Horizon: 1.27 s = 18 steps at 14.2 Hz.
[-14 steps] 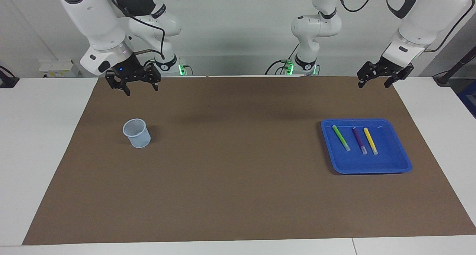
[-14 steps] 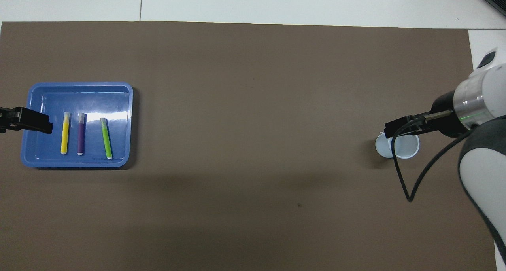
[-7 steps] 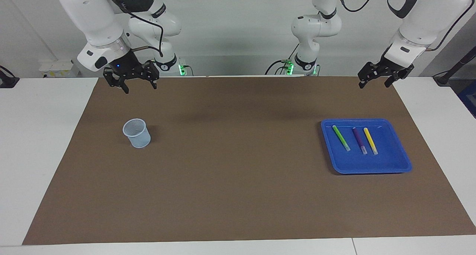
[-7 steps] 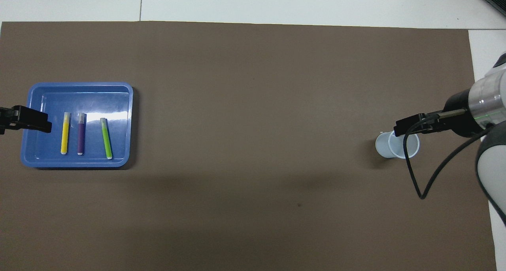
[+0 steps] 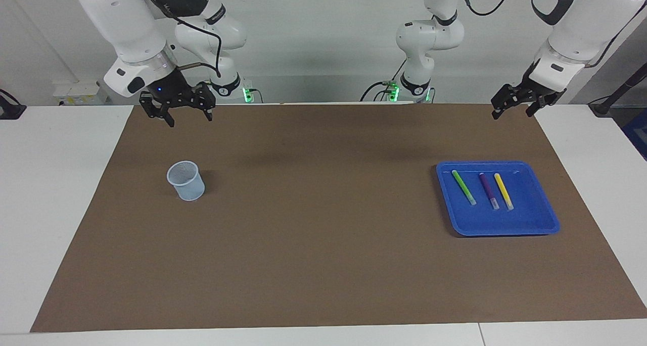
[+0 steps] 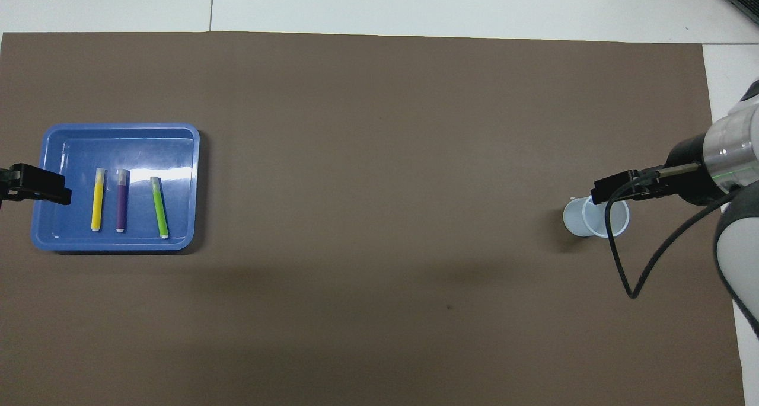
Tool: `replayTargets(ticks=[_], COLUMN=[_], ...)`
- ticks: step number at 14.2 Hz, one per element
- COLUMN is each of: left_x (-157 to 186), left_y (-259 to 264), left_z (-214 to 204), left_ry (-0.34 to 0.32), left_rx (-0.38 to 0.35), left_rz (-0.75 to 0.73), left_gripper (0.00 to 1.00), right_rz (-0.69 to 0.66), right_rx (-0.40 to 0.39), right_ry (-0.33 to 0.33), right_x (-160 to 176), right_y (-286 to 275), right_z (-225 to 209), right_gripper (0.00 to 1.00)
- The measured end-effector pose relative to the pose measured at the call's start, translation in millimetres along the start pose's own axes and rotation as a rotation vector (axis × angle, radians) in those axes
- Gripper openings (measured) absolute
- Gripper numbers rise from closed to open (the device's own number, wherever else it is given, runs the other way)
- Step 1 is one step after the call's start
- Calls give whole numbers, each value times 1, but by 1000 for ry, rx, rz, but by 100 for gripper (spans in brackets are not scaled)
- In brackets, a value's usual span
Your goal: Transfer and insert pens with both arms
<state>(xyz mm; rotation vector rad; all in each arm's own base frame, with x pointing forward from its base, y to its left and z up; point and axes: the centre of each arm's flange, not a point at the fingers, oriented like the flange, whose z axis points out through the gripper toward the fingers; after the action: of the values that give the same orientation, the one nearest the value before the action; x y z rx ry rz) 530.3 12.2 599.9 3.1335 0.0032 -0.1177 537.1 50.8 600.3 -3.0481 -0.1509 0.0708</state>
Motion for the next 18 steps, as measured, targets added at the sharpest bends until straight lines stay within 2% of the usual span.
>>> replayTargets(ticks=[4,9,18], left_x=[-5,-19,-8], left_y=[0,0,2], left_z=[35,70,133], left_ry=[57,35,72], left_rx=[-1,-4,-5], left_rz=[-5,-5,-4], left_gripper=[100,100,100], right_rz=[0,11,8], right_rx=[0,0,-1], right_ry=[0,4,-28], right_x=[0,-1,-10], right_y=[0,6,3], right_z=[0,-2,4], right_gripper=[100,100,100])
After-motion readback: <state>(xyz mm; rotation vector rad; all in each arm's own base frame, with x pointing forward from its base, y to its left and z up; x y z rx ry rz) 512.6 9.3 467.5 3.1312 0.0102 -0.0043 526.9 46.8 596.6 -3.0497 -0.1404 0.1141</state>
